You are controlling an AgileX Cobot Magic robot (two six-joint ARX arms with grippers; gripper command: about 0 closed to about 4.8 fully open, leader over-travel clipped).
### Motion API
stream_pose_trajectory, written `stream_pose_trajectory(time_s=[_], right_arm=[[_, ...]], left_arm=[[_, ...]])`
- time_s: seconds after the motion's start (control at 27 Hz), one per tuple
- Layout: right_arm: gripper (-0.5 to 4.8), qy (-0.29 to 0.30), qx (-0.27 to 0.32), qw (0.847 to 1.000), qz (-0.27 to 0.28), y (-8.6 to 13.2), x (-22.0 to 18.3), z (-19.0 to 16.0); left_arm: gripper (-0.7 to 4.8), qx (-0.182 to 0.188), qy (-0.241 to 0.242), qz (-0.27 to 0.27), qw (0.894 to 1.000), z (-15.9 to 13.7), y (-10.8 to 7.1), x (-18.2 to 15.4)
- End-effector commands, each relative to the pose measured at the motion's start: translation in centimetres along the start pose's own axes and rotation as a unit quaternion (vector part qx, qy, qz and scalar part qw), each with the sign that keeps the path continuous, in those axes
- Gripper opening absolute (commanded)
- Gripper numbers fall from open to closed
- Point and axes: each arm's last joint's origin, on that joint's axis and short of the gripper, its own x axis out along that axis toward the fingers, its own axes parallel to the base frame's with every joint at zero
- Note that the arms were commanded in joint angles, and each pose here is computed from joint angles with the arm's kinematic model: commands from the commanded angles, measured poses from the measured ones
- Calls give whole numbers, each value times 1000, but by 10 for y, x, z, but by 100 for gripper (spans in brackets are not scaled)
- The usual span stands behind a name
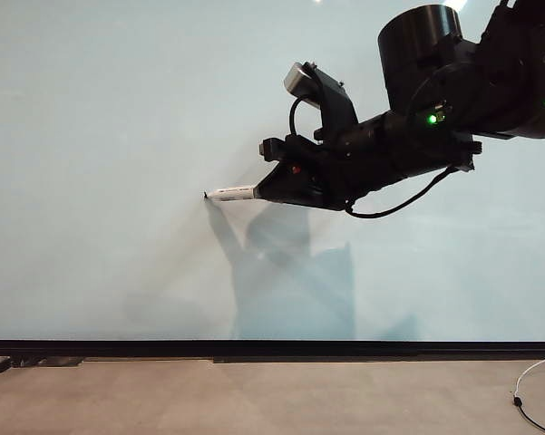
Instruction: Pick up the pen on the shelf to the right of the whiteboard and draw a straight line.
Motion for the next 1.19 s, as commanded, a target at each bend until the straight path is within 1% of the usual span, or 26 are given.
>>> stream_pose_trajectory(time_s=[0.04, 0.33, 0.59, 0.78, 1.11, 1.19], right_arm=[[-5, -11, -2, 1000, -15, -1, 0, 4], [-5, -15, -4, 1000, -22, 0, -3, 8], [-5, -16, -5, 999, -44, 1, -13, 7], [-5, -6, -3, 997, -72, 0, -30, -3], [-5, -14, -7, 994, -112, -7, -58, -4], [-5, -18, -11, 991, -132, -9, -68, -3]], left_arm=[[-5, 1, -5, -1, 1000, 2, 0, 0], [-5, 1, -5, -1, 1000, 2, 0, 0], [-5, 1, -5, -1, 1000, 2, 0, 0], [-5, 1, -5, -1, 1000, 2, 0, 0], [-5, 1, -5, -1, 1000, 2, 0, 0], [-5, 1, -5, -1, 1000, 2, 0, 0]])
